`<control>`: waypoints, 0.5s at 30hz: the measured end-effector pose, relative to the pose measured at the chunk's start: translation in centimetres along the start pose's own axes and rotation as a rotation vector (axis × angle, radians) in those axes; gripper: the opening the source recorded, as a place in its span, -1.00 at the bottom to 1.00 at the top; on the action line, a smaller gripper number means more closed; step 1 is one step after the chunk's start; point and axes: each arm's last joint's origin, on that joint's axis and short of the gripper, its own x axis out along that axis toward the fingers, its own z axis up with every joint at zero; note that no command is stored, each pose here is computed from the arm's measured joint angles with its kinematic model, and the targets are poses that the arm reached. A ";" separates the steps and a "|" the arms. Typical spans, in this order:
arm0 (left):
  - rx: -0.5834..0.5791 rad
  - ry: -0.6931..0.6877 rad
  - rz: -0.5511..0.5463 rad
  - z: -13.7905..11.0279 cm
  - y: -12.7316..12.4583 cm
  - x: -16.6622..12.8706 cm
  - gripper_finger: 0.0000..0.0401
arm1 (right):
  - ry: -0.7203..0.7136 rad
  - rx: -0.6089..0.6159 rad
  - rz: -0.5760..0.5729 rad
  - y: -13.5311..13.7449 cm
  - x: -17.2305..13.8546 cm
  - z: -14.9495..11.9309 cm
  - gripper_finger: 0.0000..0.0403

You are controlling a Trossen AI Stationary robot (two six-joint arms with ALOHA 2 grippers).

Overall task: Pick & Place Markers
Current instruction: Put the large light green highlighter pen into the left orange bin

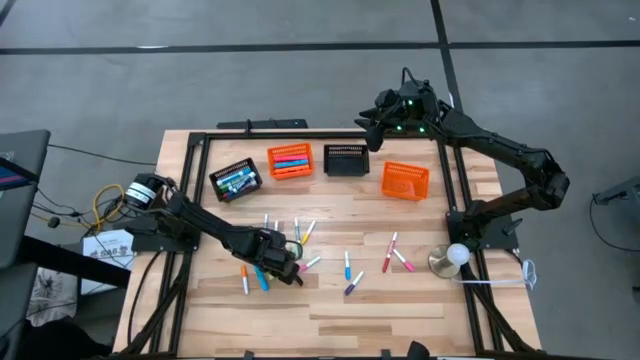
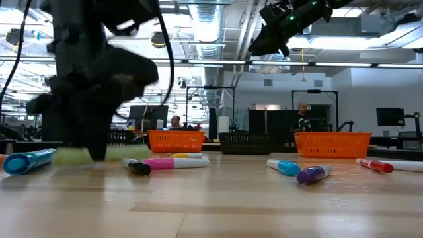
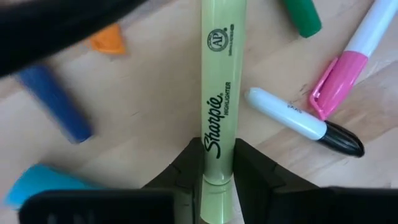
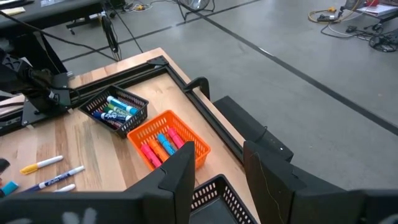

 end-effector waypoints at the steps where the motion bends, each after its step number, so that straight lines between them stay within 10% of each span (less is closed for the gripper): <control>1: -0.001 -0.012 -0.011 0.1 0.0 -0.6 -0.67 | 0.000 0.000 0.000 0.0 0.0 0.0 -0.38; 15: 0.121 -0.167 -0.274 0.7 0.5 -8.8 -0.67 | 0.000 -0.001 0.000 0.0 0.0 0.0 -0.38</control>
